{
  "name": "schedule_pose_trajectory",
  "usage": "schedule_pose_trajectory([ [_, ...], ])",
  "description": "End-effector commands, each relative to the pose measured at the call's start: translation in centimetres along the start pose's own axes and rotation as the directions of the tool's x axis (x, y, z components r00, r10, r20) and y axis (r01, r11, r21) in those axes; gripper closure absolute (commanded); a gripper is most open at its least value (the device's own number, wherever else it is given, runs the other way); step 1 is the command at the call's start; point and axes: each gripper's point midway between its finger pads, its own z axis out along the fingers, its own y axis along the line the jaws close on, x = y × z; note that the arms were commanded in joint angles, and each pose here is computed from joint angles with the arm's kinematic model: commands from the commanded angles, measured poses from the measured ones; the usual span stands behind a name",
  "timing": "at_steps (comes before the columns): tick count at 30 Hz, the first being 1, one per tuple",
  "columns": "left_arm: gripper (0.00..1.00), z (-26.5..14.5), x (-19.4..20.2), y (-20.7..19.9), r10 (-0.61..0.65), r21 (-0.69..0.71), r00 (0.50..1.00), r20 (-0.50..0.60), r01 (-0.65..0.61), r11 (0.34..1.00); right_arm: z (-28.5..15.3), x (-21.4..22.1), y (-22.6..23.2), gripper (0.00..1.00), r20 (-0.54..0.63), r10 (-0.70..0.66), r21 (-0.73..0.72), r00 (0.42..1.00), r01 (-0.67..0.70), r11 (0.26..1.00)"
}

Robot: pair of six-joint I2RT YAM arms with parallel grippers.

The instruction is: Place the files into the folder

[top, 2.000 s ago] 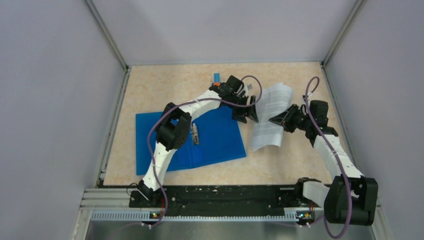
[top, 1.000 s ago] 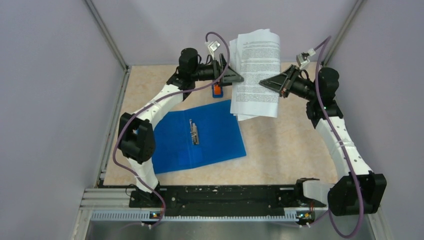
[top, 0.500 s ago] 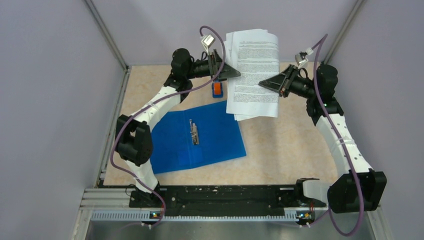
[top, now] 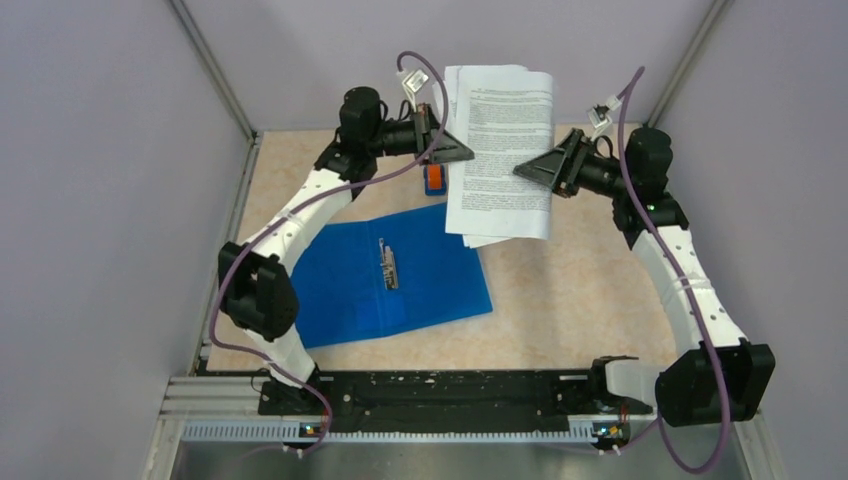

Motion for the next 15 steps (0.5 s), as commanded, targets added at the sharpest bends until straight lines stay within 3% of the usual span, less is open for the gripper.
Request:
schedule_pose_trajectory([
  [1,1.0,-3.6,-0.7,-6.7,0.323,-0.074,0.946,0.019,-0.321,0.944,-0.8,-1.7,2.1,0.29,0.083,-0.186,0.003,0.979,0.186,0.982],
  [5,1.0,-5.6,0.8,-11.0,0.492,-0.078,0.87,-0.01,-0.491,0.867,-0.9,-3.0,3.8,0.12,0.155,-0.279,-0.048,0.948,0.289,0.956],
  [11,1.0,-8.1,3.4,-16.5,0.655,-0.035,0.752,-0.077,-0.658,0.752,-1.9,-4.0,8.4,0.04,0.273,-0.407,-0.188,0.872,0.463,0.866],
  [15,1.0,-9.2,4.1,-19.3,0.718,-0.016,0.693,-0.069,-0.72,0.694,-3.6,-3.3,12.1,0.01,0.367,-0.474,-0.296,0.8,0.584,0.756],
])
